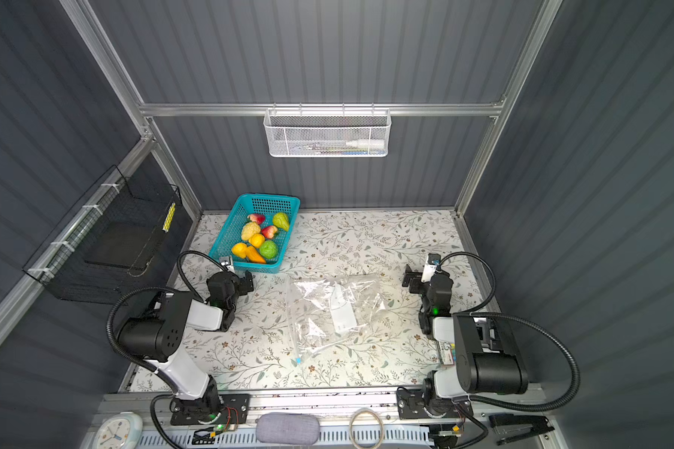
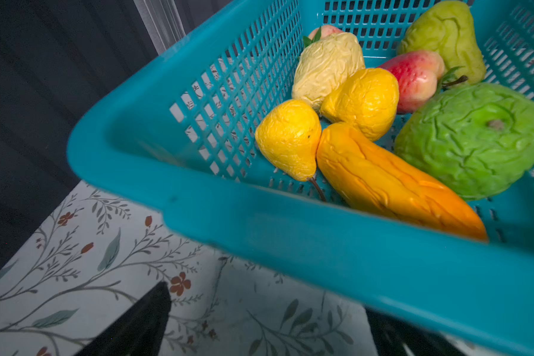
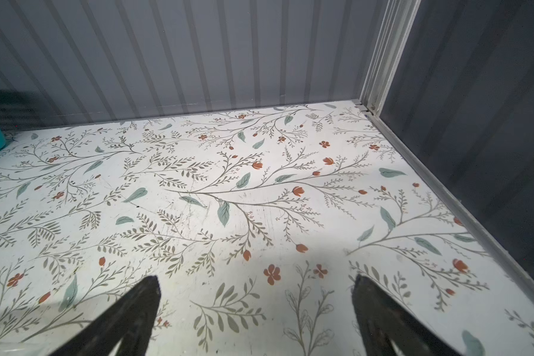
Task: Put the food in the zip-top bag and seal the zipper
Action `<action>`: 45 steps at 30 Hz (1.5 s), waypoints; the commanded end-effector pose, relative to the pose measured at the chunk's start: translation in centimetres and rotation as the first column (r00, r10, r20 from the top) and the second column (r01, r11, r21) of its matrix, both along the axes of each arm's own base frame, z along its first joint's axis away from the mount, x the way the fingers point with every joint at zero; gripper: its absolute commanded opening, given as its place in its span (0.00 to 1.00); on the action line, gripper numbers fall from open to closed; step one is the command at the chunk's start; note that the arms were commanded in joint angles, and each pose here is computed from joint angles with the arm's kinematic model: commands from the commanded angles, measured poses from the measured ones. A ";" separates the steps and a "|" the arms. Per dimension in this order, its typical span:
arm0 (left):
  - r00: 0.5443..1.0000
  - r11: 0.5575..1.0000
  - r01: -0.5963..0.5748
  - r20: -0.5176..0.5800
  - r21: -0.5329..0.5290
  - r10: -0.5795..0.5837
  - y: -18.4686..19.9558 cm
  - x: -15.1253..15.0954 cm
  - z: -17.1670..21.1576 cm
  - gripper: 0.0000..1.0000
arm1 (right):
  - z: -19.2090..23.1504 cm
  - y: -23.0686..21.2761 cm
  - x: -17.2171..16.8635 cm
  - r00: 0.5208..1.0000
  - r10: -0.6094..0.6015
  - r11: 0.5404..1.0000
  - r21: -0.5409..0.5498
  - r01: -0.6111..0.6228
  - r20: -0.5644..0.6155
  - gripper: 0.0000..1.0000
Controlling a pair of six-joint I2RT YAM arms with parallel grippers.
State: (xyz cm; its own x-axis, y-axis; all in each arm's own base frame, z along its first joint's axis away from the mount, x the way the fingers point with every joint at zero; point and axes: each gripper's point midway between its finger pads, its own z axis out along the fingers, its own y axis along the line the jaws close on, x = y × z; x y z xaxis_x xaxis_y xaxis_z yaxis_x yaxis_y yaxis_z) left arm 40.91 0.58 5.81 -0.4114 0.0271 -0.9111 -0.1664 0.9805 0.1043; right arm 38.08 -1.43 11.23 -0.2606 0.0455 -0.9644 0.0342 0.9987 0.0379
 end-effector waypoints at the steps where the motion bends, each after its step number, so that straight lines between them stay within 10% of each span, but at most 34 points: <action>1: 1.000 1.000 0.005 0.018 0.005 -0.005 0.0 0.5 0.7 0.99 | 0.7 0.0 0.5 1.000 0.005 1.000 -0.008 -0.004 0.021 0.99; 36: 0.994 0.994 -0.110 -0.026 0.011 0.110 1.9 -1.0 6.0 0.99 | 5.8 -2.5 -1.5 0.985 -0.165 0.986 0.028 0.164 0.045 0.99; 45: 0.971 0.975 -0.190 -0.169 -0.118 0.168 1.8 -3.2 6.2 0.99 | 9.0 6.9 -2.5 0.993 0.023 0.998 0.054 -0.017 -0.116 0.99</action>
State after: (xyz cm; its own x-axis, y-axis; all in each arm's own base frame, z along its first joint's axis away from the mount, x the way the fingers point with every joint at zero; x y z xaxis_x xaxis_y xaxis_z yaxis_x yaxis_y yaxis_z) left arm 39.37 2.09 13.68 -0.4541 -0.0968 -0.8857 -0.2911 0.9556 0.0448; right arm 36.93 2.82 22.92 -0.2124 0.1178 -0.9700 0.0462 0.9928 0.1105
